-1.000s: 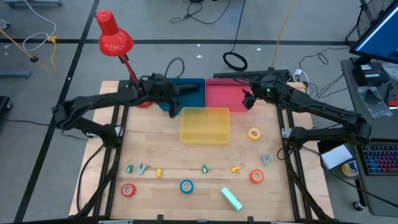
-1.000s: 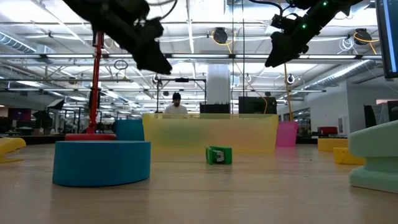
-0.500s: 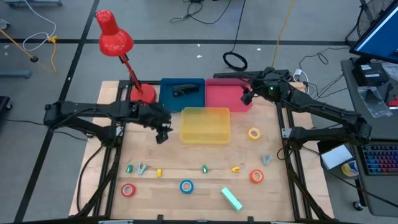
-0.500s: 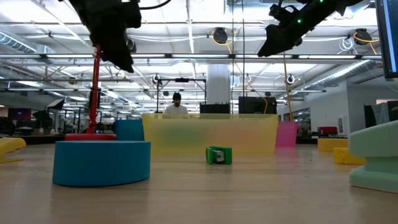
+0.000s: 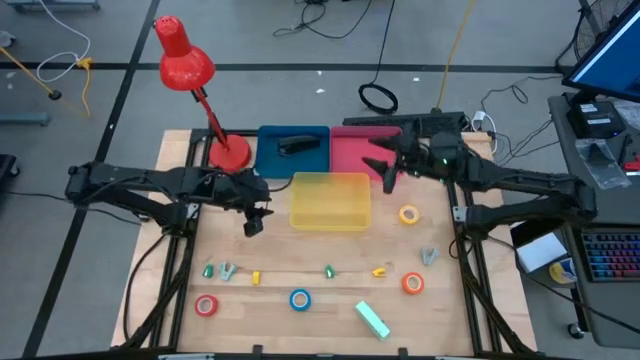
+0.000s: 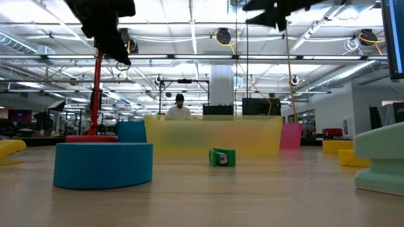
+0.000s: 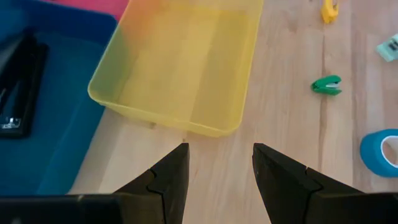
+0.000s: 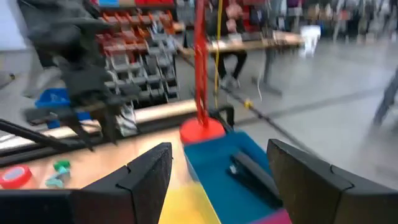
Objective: Pick and place Stapler, Stapler remover, tape
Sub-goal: Put the light green stapler into the blue bin
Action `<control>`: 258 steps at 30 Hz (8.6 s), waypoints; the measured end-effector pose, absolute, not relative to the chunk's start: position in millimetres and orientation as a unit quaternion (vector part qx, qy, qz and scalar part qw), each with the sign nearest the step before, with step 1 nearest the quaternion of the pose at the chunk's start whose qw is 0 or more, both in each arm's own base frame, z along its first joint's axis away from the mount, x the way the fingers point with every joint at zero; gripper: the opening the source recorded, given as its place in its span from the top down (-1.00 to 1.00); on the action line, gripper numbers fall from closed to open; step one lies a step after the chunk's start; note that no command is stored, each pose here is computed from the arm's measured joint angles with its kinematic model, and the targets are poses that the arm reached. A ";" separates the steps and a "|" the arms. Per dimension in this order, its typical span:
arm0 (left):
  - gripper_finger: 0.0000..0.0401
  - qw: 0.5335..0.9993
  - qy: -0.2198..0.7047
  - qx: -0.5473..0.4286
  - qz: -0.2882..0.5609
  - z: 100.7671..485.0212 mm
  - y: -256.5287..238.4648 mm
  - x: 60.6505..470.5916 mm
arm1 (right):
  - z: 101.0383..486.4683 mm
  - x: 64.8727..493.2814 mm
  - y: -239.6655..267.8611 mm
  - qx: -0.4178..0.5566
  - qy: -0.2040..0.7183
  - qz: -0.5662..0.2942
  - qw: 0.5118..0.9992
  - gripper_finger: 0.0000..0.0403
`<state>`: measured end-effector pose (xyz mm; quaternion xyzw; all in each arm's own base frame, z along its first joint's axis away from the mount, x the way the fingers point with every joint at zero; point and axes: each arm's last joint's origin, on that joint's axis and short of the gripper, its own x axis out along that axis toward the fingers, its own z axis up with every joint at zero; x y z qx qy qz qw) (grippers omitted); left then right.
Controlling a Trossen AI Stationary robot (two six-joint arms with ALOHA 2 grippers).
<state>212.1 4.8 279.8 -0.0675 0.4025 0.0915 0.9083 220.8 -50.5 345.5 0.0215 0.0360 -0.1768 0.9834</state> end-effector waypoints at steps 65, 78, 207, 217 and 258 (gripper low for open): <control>0.13 0.965 0.188 -0.152 0.107 209.4 5.6 94.6 | 302.3 295.4 205.9 0.399 0.624 -0.083 0.667 -0.03; 0.13 0.963 0.185 -0.147 0.129 209.3 6.9 94.2 | 302.8 284.4 224.9 0.382 0.573 -0.113 0.716 -0.10; 0.13 0.960 0.180 -0.128 0.173 209.4 9.6 93.7 | 126.7 240.3 216.9 0.637 0.509 -0.007 0.579 0.29; 0.13 0.960 0.179 -0.128 0.173 209.5 9.6 93.7 | 125.7 239.8 216.3 0.633 0.511 -0.013 0.581 0.54; 0.13 0.959 0.176 -0.139 0.174 209.6 9.6 93.8 | 148.0 190.3 162.6 0.614 0.510 0.049 0.601 0.66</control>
